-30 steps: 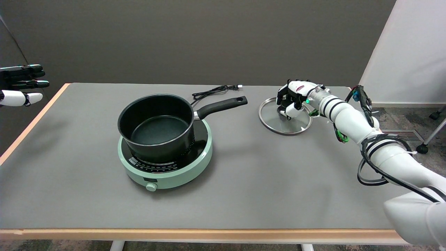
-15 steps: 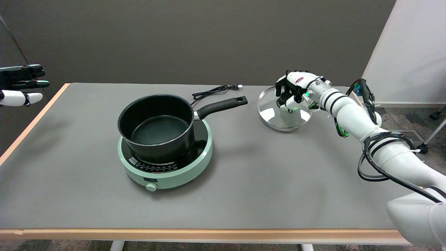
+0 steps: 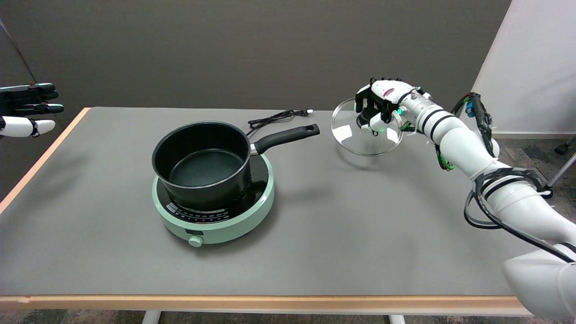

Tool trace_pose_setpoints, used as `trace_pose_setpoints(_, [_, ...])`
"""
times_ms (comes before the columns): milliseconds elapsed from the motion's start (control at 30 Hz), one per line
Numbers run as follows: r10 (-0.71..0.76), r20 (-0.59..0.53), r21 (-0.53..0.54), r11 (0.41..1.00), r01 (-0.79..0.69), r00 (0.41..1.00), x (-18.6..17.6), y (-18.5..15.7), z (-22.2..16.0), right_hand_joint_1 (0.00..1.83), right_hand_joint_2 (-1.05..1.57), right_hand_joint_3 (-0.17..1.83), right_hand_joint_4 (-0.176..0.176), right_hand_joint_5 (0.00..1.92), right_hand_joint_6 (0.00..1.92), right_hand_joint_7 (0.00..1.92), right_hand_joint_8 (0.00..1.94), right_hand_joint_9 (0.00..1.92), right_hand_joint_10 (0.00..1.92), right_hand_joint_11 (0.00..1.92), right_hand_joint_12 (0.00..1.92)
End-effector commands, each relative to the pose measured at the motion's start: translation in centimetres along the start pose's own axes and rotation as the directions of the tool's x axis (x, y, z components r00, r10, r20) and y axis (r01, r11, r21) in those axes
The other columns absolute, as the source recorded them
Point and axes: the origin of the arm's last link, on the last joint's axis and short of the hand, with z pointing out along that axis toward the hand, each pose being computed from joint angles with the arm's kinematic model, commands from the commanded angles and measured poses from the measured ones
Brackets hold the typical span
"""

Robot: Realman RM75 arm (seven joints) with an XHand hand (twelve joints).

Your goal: Pick up the pot lid.

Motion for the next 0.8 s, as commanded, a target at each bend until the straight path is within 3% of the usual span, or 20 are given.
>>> trace_pose_setpoints(33, [-0.004,-0.088,0.032,0.999,0.007,0.996,4.7,-0.2,-0.8,1.34,0.94,0.53,0.176,0.67,1.10,0.82,1.40,0.75,1.69,0.54,1.84])
trace_pose_setpoints(133, [0.031,-0.095,0.065,0.998,-0.025,0.995,5.8,-0.8,-0.7,1.34,0.93,0.54,0.176,0.66,1.12,0.82,1.40,0.75,1.71,0.55,1.83])
trace_pose_setpoints(200, [0.048,-0.100,0.093,0.995,-0.039,0.994,6.5,-1.6,-0.6,1.49,0.86,0.68,0.176,0.65,1.17,0.81,1.37,0.74,1.70,0.55,1.84])
trace_pose_setpoints(267, [0.041,-0.109,0.120,0.992,-0.028,0.993,7.1,-2.6,-0.5,1.49,0.86,0.70,0.176,0.65,1.18,0.81,1.38,0.74,1.71,0.55,1.84])
trace_pose_setpoints(300, [0.034,-0.121,0.138,0.990,-0.017,0.992,7.7,-3.4,-0.5,1.49,0.93,0.59,0.176,0.68,1.11,0.78,1.39,0.70,1.72,0.58,1.78])
trace_pose_setpoints(367, [0.025,-0.138,0.167,0.986,-0.002,0.990,8.5,-4.6,-0.4,1.49,0.86,0.71,0.176,0.65,1.20,0.80,1.39,0.74,1.72,0.55,1.85])
trace_pose_setpoints(400, [0.021,-0.147,0.187,0.982,0.007,0.989,8.9,-5.5,-0.4,1.49,0.92,0.61,0.176,0.68,1.12,0.78,1.40,0.70,1.73,0.58,1.78])
trace_pose_setpoints(500, [0.021,-0.172,0.235,0.972,0.020,0.985,9.9,-7.7,-0.4,1.49,0.88,0.68,0.176,0.65,1.19,0.79,1.41,0.72,1.75,0.56,1.83])
trace_pose_setpoints(567, [0.025,-0.184,0.264,0.964,0.025,0.983,10.3,-9.0,-0.5,1.48,0.95,0.58,0.175,0.67,1.12,0.76,1.43,0.68,1.77,0.58,1.78])
trace_pose_setpoints(733, [0.058,-0.214,0.341,0.940,0.019,0.975,11.2,-12.6,-0.9,1.48,0.95,0.59,0.174,0.67,1.12,0.75,1.43,0.67,1.78,0.58,1.79])
trace_pose_setpoints(800, [0.069,-0.221,0.363,0.931,0.016,0.973,11.4,-13.7,-1.1,1.50,0.84,0.76,0.176,0.64,1.23,0.80,1.42,0.73,1.76,0.54,1.87])
